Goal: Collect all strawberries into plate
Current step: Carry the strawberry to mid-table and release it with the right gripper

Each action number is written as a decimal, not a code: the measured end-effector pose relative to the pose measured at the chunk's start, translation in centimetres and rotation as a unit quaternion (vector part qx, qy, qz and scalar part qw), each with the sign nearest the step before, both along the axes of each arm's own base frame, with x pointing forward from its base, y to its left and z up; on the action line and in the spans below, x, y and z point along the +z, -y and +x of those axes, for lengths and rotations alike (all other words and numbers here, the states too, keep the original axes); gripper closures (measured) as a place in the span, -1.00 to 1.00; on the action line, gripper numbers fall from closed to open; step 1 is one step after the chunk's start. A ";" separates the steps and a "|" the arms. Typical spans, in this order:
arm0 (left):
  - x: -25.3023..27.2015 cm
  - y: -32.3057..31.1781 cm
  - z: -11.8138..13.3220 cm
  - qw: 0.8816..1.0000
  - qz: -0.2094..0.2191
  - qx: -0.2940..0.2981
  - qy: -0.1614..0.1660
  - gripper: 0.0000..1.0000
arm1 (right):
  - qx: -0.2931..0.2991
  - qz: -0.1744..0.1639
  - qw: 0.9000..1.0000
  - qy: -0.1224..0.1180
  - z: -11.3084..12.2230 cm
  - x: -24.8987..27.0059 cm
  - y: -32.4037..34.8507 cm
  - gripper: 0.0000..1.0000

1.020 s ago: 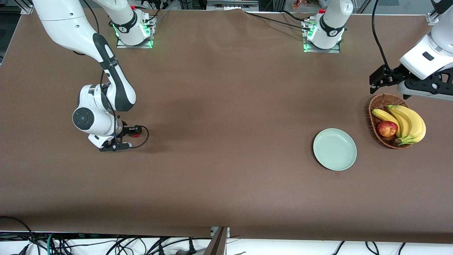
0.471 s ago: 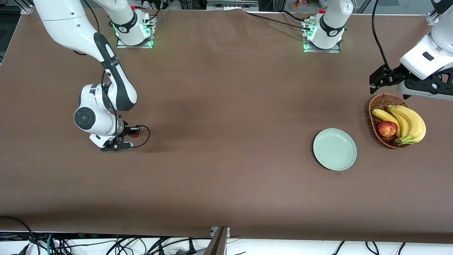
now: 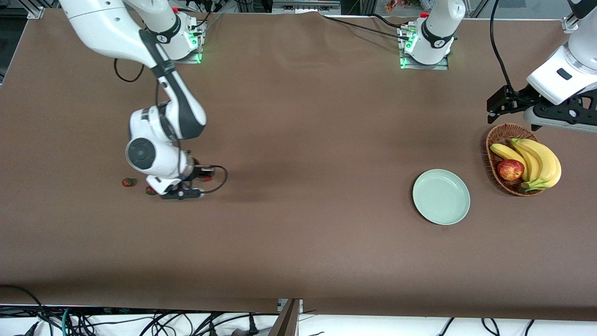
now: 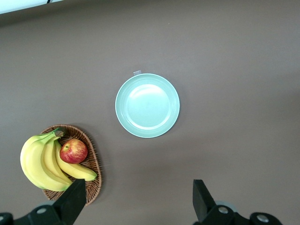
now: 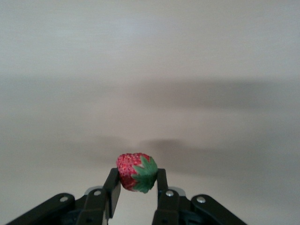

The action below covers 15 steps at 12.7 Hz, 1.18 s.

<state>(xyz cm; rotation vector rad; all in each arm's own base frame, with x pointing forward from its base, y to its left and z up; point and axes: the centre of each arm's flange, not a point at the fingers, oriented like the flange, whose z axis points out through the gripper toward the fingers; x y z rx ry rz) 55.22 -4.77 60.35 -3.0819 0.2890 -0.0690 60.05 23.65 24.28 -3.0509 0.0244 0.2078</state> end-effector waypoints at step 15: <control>0.0 0.0 0.0 1.000 0.000 0.000 -0.002 -1.00 | -0.198 0.167 0.960 0.106 -10.6 -4.6 -35.9 0.30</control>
